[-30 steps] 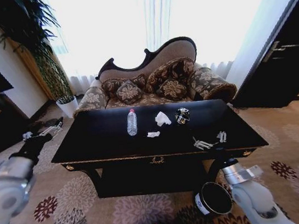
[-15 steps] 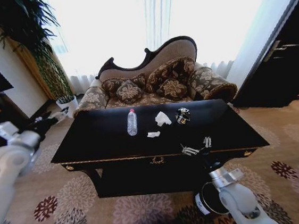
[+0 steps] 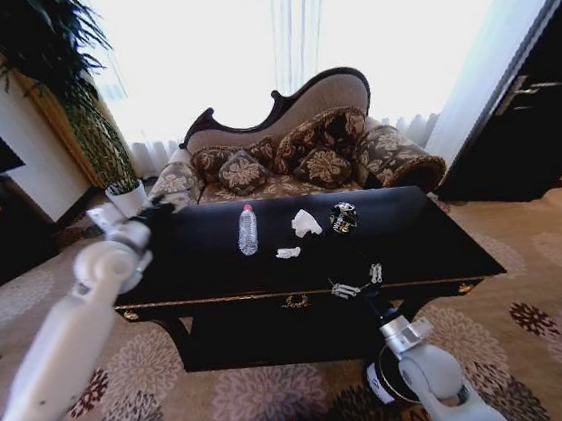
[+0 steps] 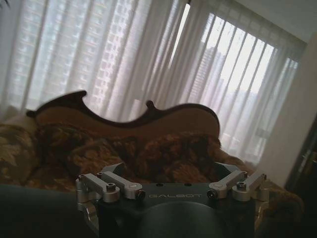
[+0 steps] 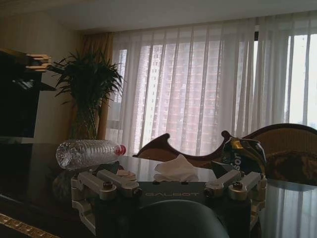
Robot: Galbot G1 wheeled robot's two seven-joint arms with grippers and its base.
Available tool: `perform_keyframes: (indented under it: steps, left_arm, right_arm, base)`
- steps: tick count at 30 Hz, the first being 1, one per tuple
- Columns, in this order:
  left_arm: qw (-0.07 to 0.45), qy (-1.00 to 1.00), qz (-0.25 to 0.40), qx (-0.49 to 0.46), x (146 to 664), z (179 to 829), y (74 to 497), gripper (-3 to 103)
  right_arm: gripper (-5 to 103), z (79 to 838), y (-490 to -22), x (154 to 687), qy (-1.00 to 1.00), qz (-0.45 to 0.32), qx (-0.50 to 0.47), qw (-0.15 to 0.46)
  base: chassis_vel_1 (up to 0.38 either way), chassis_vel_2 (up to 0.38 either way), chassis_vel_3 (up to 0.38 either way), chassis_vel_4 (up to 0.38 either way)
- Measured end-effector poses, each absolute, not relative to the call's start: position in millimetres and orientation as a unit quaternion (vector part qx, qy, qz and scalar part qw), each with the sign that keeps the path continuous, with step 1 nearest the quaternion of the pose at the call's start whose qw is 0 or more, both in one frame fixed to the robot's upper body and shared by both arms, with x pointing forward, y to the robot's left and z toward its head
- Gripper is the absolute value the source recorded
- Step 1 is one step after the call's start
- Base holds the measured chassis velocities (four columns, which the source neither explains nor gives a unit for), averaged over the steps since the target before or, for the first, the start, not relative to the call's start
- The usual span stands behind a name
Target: Move to the front of the table and place the trash on the table into the trash bin.
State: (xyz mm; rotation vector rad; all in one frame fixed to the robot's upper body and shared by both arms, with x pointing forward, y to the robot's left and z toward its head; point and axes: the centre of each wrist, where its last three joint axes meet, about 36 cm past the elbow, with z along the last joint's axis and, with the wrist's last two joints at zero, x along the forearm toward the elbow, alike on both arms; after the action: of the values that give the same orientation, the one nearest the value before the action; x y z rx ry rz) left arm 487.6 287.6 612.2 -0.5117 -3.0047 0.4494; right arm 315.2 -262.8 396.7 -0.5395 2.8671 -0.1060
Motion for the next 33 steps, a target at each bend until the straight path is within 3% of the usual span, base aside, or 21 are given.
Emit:
perform_keyframes:
  steps: [7, 14, 33]
  left_arm:
    - [0.068, -0.967, 0.128, -0.210, 501, 581, 229, 100]
    - [0.085, -0.962, 0.121, -0.228, 518, 567, 200, 100]
    - [0.113, -0.958, 0.108, -0.239, 519, 531, 168, 100]
  right_arm:
    - [100, 391, -259, 317, 0.976, -0.036, -0.189, 0.107]
    - [100, 397, -274, 320, 0.978, -0.044, -0.170, 0.110]
    - [100, 443, -291, 317, 0.976, -0.027, -0.157, 0.150]
  base:
    - [0.000, 0.000, 0.000, 0.000]
    - [0.000, 0.000, 0.000, 0.000]
    - [0.000, 0.000, 0.000, 0.000]
